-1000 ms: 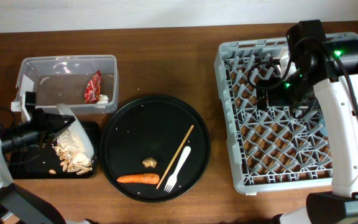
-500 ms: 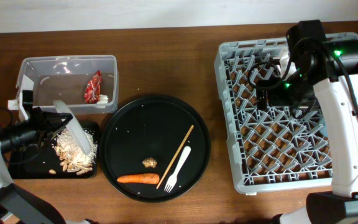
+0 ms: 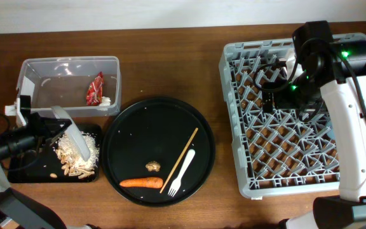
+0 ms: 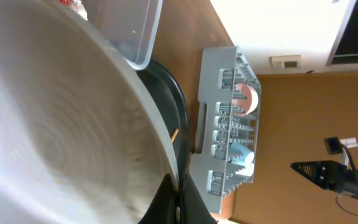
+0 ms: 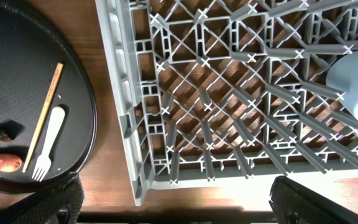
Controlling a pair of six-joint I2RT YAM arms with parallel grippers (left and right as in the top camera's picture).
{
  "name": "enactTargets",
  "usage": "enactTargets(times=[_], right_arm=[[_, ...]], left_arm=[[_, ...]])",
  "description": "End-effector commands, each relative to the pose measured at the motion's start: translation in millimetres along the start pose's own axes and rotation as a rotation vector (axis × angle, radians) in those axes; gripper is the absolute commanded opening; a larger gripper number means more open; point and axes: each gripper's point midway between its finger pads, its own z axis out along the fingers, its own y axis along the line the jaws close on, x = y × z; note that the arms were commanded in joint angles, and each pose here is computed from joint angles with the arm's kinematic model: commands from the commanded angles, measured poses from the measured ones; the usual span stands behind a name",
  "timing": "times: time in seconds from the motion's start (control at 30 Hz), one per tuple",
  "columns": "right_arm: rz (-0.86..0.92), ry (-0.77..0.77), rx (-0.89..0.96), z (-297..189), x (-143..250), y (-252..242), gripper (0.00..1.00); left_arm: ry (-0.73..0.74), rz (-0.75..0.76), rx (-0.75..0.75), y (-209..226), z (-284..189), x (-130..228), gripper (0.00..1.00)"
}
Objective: Sort waste into correct bins and load items into the dishwasher rack
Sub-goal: 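Tilt the plate with the left gripper to pour rice onto the tray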
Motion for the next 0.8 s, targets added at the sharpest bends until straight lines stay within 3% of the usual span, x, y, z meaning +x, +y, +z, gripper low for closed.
enactTargets(times=[0.0, 0.03, 0.13, 0.17, 0.27, 0.3, 0.33, 0.43, 0.5, 0.67, 0.77], right_arm=[[-0.005, -0.005, 0.011, -0.7, -1.2, -2.5, 0.99], [-0.005, -0.004, 0.011, -0.7, -1.1, -2.5, 0.99], [-0.005, -0.002, 0.011, -0.7, -0.6, -2.6, 0.99], [-0.005, -0.002, 0.011, -0.7, -0.5, -2.7, 0.99], [-0.005, 0.000, 0.014, -0.6, -0.2, -3.2, 0.99], [-0.005, 0.001, 0.014, -0.7, 0.3, -3.2, 0.99], [-0.005, 0.002, 0.014, -0.7, 0.4, -3.2, 0.99], [-0.005, 0.003, 0.015, -0.7, 0.7, -3.3, 0.99], [-0.005, 0.003, 0.015, -0.7, 0.6, -3.3, 0.99], [-0.005, -0.004, 0.013, -0.6, -1.2, -3.0, 0.99], [-0.004, -0.004, 0.013, -0.6, -1.2, -3.0, 0.99]], left_arm=[[-0.027, 0.046, 0.071, -7.6, -1.7, -5.7, 0.00], [-0.014, -0.026, 0.099, -11.8, -2.3, -1.3, 0.00], [-0.070, 0.156, 0.245, -39.4, -7.9, -1.5, 0.00], [-0.073, 0.173, 0.230, -35.7, -7.2, -3.8, 0.00], [-0.048, 0.034, 0.256, -40.1, -9.8, 3.6, 0.00], [-0.057, 0.040, 0.306, -52.8, -14.0, 8.9, 0.00], [-0.101, 0.178, 0.325, -57.3, -15.8, 5.3, 0.00], [-0.062, 0.056, 0.295, -48.3, -13.7, 6.4, 0.00], [-0.070, 0.125, 0.329, -60.7, -15.4, 13.2, 0.00], [0.081, 0.210, 0.231, -59.9, 3.2, 41.1, 0.00], [0.208, 0.301, 0.236, -80.4, 26.2, 67.5, 0.00]])
